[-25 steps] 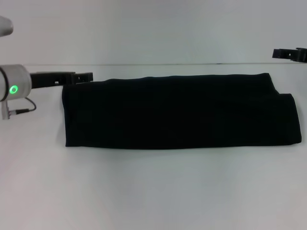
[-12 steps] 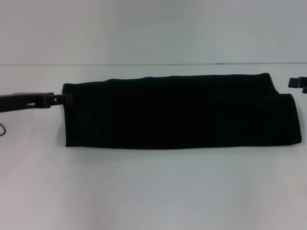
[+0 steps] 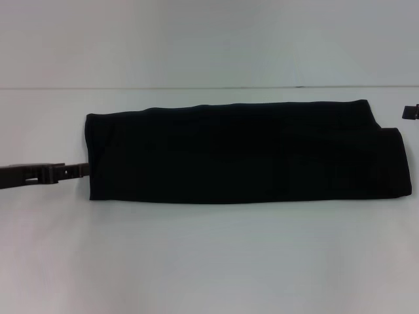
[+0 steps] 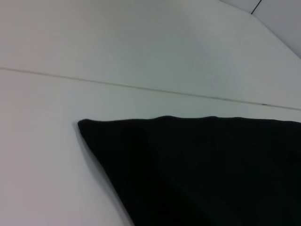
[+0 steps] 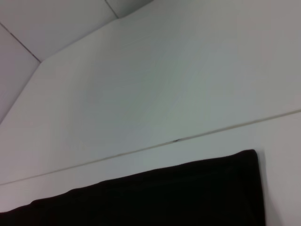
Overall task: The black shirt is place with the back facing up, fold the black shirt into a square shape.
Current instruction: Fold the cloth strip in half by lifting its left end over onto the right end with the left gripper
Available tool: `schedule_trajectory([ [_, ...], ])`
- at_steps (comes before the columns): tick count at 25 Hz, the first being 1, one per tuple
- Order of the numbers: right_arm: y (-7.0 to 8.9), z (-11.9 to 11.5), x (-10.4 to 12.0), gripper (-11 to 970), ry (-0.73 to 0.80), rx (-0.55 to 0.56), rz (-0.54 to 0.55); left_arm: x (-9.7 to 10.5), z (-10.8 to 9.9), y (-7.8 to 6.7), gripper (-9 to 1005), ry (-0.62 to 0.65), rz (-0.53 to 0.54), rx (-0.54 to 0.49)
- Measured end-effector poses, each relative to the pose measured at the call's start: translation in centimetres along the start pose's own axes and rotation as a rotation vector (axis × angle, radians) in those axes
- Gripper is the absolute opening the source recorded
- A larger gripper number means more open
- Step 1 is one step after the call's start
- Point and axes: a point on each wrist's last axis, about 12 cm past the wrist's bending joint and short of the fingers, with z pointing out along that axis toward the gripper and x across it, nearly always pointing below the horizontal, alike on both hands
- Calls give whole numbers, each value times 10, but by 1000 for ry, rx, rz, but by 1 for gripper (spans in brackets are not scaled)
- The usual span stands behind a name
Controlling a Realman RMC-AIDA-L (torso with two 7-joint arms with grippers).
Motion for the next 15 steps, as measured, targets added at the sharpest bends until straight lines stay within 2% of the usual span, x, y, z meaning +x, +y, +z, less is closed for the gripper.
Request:
schedule_trajectory([
  [15,2,6,-3,703,-1,21,-18,9,21,-13,692,86,59,54],
])
